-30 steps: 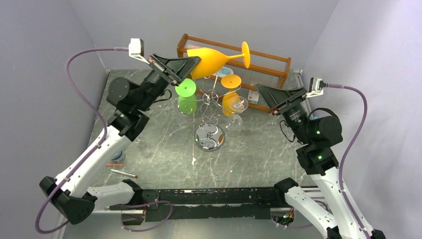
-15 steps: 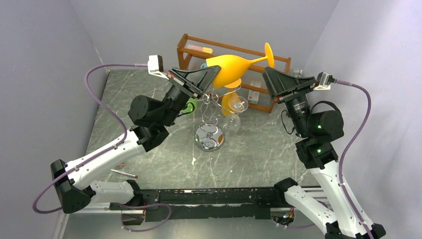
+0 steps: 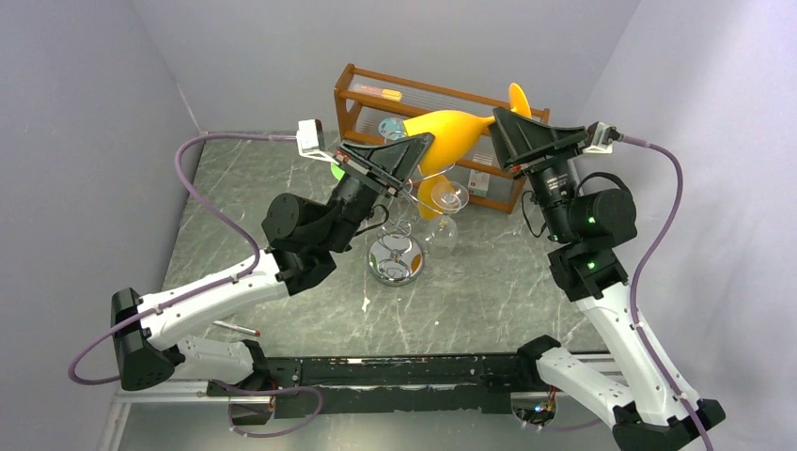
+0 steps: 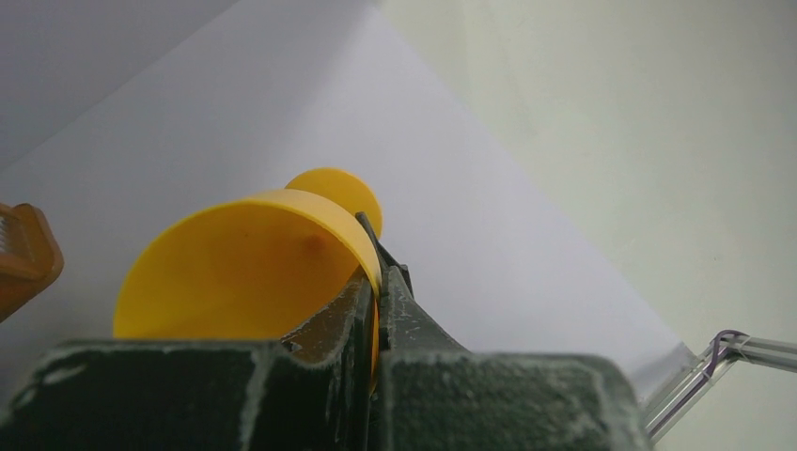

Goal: Place the wine glass upside down on the wine glass rack

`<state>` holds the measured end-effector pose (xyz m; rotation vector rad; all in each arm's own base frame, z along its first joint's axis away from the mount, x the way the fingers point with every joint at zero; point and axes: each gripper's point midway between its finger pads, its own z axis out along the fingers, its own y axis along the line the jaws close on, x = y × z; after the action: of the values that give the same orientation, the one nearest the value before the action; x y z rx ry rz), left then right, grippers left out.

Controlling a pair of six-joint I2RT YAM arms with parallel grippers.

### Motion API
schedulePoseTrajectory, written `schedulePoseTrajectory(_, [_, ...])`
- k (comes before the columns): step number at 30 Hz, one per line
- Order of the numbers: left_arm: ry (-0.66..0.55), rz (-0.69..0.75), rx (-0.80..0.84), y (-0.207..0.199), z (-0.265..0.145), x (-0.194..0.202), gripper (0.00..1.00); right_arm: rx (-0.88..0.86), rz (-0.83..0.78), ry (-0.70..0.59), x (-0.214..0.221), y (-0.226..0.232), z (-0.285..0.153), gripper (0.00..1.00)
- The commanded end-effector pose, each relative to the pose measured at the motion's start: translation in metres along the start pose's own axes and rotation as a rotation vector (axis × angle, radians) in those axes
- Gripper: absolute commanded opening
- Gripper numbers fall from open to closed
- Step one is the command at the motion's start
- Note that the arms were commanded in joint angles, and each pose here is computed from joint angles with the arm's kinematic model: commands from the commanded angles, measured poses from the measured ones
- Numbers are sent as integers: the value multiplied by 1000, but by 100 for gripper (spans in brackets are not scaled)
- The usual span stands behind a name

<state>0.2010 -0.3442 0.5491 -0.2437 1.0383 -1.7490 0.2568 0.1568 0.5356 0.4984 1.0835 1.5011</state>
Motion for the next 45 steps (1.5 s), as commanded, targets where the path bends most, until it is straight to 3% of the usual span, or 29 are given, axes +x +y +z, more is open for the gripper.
schedulePoseTrajectory(1, [-56, 15, 49, -14, 0, -6, 5, -1, 73, -24, 1, 2, 1, 56])
schedulePoseTrajectory(7, [-1, 19, 2, -7, -7, 4, 5, 26, 100, -16, 7, -3, -1, 42])
schedulePoseTrajectory(12, [32, -9, -30, 1, -16, 9, 5, 31, 97, 0, 11, -7, -3, 19])
schedulePoseTrajectory(16, [54, -16, -51, 3, -23, 10, 15, 24, 77, 1, 10, -3, -7, 0])
schedulePoseTrajectory(23, [106, -61, -145, 10, -45, 7, 58, -2, 25, -4, 4, 12, -19, 0])
schedulePoseTrajectory(28, [206, 1, -358, 34, -80, 4, 77, 22, -57, 49, 8, 16, -32, 0])
schedulePoseTrajectory(32, [320, 142, -360, 29, -105, 1, 89, -7, -162, 154, 24, 17, -49, 0])
schedulePoseTrajectory(35, [446, 288, -409, 32, -127, -1, 94, -43, -234, 268, 42, 15, -70, 0])
schedulePoseTrajectory(38, [499, 354, -435, 30, -143, -10, 95, -55, -304, 388, 61, 1, -94, 0])
schedulePoseTrajectory(45, [523, 305, -356, 8, -155, -13, 91, -248, -545, 708, 104, -10, -147, 0])
